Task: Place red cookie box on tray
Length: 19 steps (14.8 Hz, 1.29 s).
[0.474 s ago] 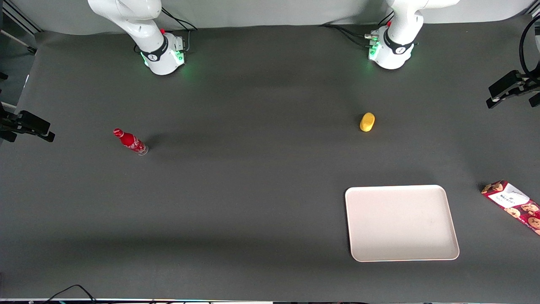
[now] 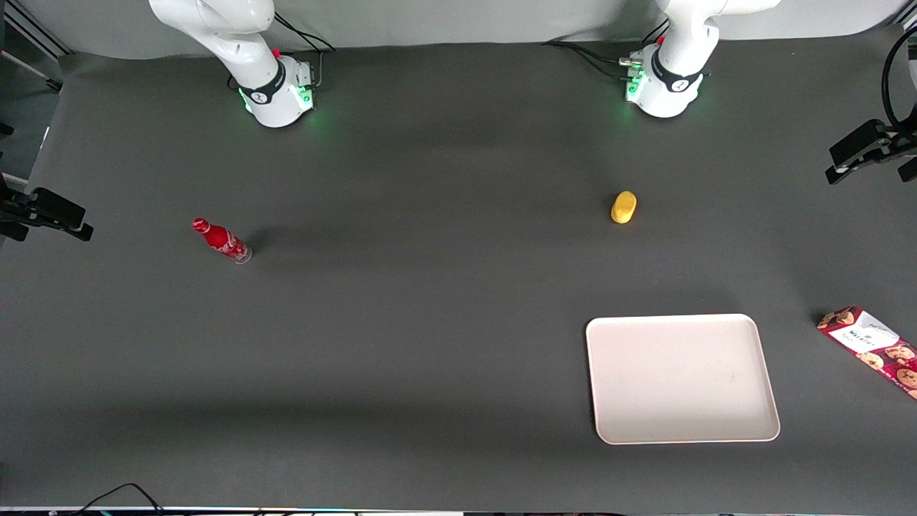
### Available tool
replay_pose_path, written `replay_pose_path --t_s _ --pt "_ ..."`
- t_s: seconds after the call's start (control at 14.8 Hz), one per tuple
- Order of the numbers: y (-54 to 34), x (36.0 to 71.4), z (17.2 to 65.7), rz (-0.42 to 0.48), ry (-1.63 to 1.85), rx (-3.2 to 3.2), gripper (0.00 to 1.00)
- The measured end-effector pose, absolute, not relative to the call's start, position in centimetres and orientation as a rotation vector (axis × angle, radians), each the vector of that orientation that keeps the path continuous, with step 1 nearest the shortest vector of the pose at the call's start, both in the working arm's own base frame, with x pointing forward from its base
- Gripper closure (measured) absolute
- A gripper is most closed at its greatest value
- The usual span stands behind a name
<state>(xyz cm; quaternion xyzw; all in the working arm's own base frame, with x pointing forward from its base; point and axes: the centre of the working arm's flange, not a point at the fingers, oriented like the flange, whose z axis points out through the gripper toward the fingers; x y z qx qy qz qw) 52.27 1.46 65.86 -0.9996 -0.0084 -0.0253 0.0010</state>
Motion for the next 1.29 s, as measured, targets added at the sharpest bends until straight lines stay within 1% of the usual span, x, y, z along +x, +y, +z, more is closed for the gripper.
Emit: replay_pose_path --t_s 0.14,0.34,0.54,0.68,0.81,0.88,0.95,1.15,1.29 --pt "2.7 52.6 65.2 -0.062 -0.068 -3.114 0.0" --pt "8.0 54.0 62.9 -0.035 -0.232 -3.098 0.0" --pt "14.8 56.2 59.3 -0.059 -0.436 -3.081 0.0" --pt "19.3 57.9 56.9 -0.058 -0.606 -3.069 0.0" --pt "22.1 60.1 54.9 -0.094 -0.713 -3.036 0.0" --pt "24.1 61.6 53.0 -0.124 -0.779 -3.021 0.0" --pt "25.4 62.4 51.5 -0.141 -0.832 -3.024 0.0" --pt "31.2 63.4 45.4 -0.224 -1.0 -3.022 0.0" --pt "34.6 63.9 40.8 -0.279 -1.012 -3.024 0.0"
